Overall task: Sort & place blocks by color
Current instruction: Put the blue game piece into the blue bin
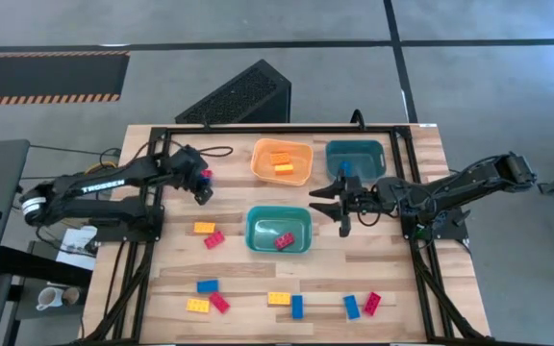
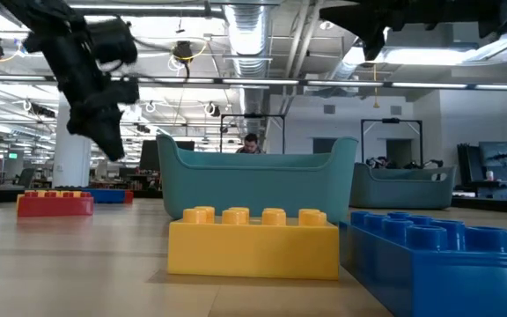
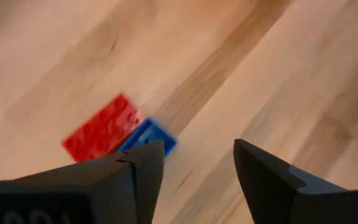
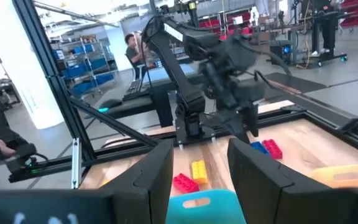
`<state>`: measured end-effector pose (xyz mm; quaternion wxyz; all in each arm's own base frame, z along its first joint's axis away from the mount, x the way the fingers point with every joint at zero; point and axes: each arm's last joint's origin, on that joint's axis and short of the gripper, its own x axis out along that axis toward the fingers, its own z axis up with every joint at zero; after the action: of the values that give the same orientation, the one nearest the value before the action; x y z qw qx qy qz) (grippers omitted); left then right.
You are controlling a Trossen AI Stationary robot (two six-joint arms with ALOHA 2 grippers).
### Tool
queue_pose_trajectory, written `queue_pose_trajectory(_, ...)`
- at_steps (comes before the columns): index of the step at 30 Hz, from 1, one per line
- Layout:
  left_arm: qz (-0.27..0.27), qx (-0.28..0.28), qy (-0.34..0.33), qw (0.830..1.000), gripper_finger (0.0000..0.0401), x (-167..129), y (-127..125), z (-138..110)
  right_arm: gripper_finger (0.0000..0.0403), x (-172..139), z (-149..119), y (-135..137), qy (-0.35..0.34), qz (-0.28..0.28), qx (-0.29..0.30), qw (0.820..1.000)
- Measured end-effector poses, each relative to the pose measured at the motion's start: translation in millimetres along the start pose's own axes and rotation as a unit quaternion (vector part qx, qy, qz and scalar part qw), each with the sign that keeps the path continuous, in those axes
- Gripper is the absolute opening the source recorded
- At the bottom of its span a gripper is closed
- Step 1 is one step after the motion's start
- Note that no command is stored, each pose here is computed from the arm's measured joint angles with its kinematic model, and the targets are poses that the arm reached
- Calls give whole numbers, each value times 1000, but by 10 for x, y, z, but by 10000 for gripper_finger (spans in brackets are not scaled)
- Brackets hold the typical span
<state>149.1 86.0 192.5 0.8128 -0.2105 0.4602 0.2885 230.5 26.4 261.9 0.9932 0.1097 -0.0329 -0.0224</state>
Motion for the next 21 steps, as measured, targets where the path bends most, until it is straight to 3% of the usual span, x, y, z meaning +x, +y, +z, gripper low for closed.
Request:
queue_pose_trajectory(9, 69, -14, 99, 993, 259, 436, 161, 7, 175, -1, -2, 8, 1, 3, 5, 1000)
queue_pose_trajectory(15, 15, -30, 139, 990, 270, 606, 144, -13, 175, -3, -10, 14, 5, 5, 0, 1000)
queue_pose_trajectory(21, -13, -27, 141, 990, 270, 577, 55, -24, 175, -2, -23, 8, 11, 2, -3, 1000)
